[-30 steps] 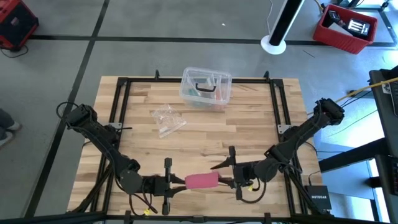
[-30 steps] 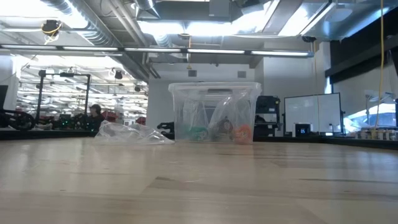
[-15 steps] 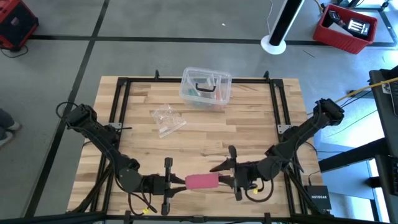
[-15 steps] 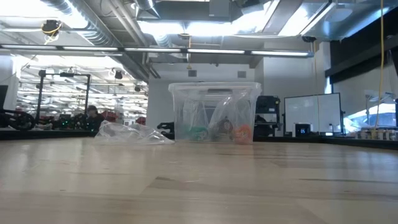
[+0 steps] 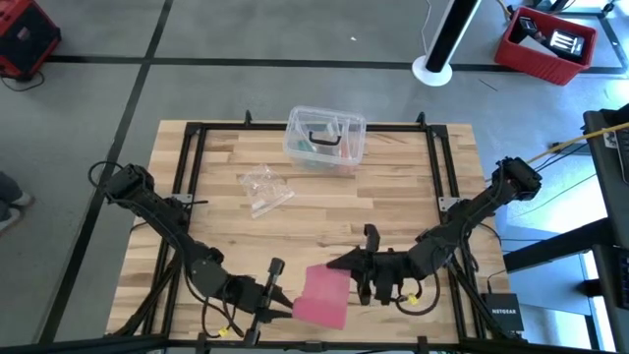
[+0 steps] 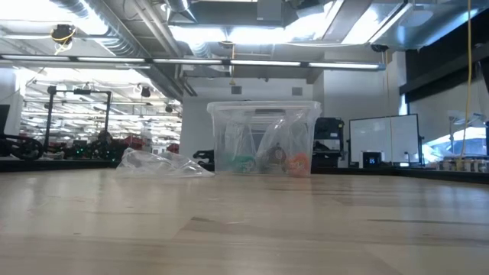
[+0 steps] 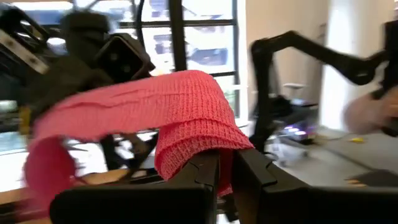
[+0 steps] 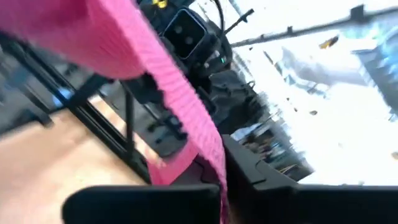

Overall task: Roll bandage
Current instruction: Roll the pink bandage

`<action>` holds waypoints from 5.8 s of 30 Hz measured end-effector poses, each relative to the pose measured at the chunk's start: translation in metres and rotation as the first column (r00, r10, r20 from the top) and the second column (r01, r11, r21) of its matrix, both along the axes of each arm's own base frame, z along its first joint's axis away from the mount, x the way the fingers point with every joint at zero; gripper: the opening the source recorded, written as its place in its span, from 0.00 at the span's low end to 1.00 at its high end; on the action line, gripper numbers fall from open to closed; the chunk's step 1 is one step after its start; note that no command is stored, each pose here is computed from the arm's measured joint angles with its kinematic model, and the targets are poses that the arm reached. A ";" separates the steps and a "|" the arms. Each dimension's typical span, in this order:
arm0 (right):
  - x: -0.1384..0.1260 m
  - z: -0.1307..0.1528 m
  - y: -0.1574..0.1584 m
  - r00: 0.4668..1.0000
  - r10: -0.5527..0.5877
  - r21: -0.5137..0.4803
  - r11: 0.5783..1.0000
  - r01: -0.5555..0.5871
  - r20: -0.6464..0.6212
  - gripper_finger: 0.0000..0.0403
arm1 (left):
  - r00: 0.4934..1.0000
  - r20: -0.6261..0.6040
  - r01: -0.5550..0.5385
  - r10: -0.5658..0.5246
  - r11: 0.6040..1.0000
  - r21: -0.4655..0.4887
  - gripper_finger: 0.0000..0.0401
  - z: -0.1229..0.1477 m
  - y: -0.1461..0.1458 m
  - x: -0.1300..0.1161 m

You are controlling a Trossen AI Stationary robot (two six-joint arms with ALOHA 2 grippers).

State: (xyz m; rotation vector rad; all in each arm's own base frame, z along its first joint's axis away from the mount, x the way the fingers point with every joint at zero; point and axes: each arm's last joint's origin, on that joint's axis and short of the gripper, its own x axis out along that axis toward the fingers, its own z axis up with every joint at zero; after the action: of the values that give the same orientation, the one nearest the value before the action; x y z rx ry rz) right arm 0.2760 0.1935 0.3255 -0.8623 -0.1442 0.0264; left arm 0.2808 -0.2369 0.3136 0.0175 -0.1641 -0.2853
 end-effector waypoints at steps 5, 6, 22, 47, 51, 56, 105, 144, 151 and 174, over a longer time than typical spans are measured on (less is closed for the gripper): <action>0.001 0.018 0.002 0.998 -0.012 -0.140 0.990 0.020 0.057 0.03 | 0.996 -0.043 0.075 -0.077 0.996 -0.044 0.04 -0.005 0.004 0.006; 0.001 0.023 0.002 0.998 -0.013 -0.153 0.988 0.023 0.067 0.02 | 0.994 -0.058 0.086 -0.089 0.995 -0.043 0.04 -0.007 0.003 0.008; 0.005 0.045 0.025 0.990 0.137 -0.196 0.972 -0.130 0.025 0.01 | 0.973 -0.170 -0.168 0.157 0.985 -0.050 0.04 -0.022 0.027 0.027; 0.026 0.078 0.021 0.993 -0.103 -0.373 0.925 0.075 -0.055 0.02 | 0.990 -0.132 0.046 -0.039 0.998 0.050 0.04 -0.022 -0.001 0.009; 0.023 0.088 0.016 0.992 -0.122 -0.360 0.928 0.098 -0.043 0.02 | 0.990 -0.126 0.072 -0.063 0.995 0.068 0.04 -0.022 -0.010 0.000; 0.027 0.082 0.004 0.976 -0.172 -0.275 0.952 0.132 -0.130 0.01 | 0.991 -0.105 0.096 -0.088 0.993 0.076 0.04 -0.020 -0.019 -0.007; 0.006 0.000 0.036 0.973 0.036 0.687 0.714 0.136 -0.229 0.01 | 0.815 0.110 -0.517 0.569 0.627 0.583 0.04 0.030 0.031 0.002; 0.020 0.029 0.024 0.991 0.116 0.834 0.552 -0.014 -0.060 0.01 | 0.841 0.001 -0.458 0.542 0.709 0.536 0.04 0.009 0.022 0.007; 0.020 0.047 0.023 0.997 0.068 0.848 0.530 -0.017 -0.023 0.17 | 0.839 -0.003 -0.455 0.544 0.705 0.544 0.04 0.008 0.023 0.008; 0.046 0.043 -0.002 0.991 0.037 0.794 0.602 0.083 -0.131 0.46 | 0.833 -0.044 -0.476 0.551 0.756 0.450 0.04 0.005 0.024 0.009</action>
State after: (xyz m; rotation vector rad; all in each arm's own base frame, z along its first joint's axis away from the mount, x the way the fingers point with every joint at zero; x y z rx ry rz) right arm 0.3216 0.1917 0.3685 0.0629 -0.0043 -0.0071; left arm 0.2901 -0.2126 0.3189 0.4668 0.0862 0.2443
